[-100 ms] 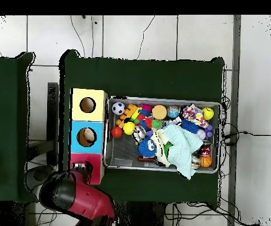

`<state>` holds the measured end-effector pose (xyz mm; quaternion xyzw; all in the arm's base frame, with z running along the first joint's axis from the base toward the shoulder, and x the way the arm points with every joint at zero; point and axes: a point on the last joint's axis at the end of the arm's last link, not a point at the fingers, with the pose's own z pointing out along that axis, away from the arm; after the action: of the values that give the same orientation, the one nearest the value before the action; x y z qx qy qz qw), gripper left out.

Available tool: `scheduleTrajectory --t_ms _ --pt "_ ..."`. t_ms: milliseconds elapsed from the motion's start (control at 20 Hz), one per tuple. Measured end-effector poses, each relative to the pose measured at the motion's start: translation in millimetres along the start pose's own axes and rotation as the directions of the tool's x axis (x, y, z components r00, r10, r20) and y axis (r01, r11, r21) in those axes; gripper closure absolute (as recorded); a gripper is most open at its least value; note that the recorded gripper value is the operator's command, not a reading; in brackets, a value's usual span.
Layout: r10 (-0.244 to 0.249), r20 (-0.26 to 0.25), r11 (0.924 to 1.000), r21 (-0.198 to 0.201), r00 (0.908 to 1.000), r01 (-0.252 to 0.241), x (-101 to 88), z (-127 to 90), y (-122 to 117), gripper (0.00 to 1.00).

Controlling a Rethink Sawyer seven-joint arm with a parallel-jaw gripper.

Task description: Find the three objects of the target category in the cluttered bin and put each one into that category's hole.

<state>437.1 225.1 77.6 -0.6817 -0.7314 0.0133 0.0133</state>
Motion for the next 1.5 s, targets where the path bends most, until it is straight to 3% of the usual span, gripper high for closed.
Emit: scheduleTrajectory --t_ms 300,600,1000,1200,1300,1500 --pt "-0.040 -0.018 0.9976 0.055 0.9990 0.041 -10.2 -33.3 -9.6 1.00" --pt "-0.081 -0.028 0.9883 0.127 0.9963 0.084 -33.2 -67.1 -25.5 1.00" --pt "-0.086 0.018 0.9903 0.112 0.9961 0.083 -88.8 -83.5 -18.3 1.00" --pt "-0.063 0.042 0.9918 0.114 0.9971 0.058 -130.1 -81.4 -16.4 1.00" --pt "-0.058 0.051 0.9926 0.109 0.9970 0.053 -142.2 -79.5 -15.5 1.00" --pt "-0.055 0.090 0.9954 0.083 0.9944 0.048 -178.1 -70.1 -13.7 1.00"
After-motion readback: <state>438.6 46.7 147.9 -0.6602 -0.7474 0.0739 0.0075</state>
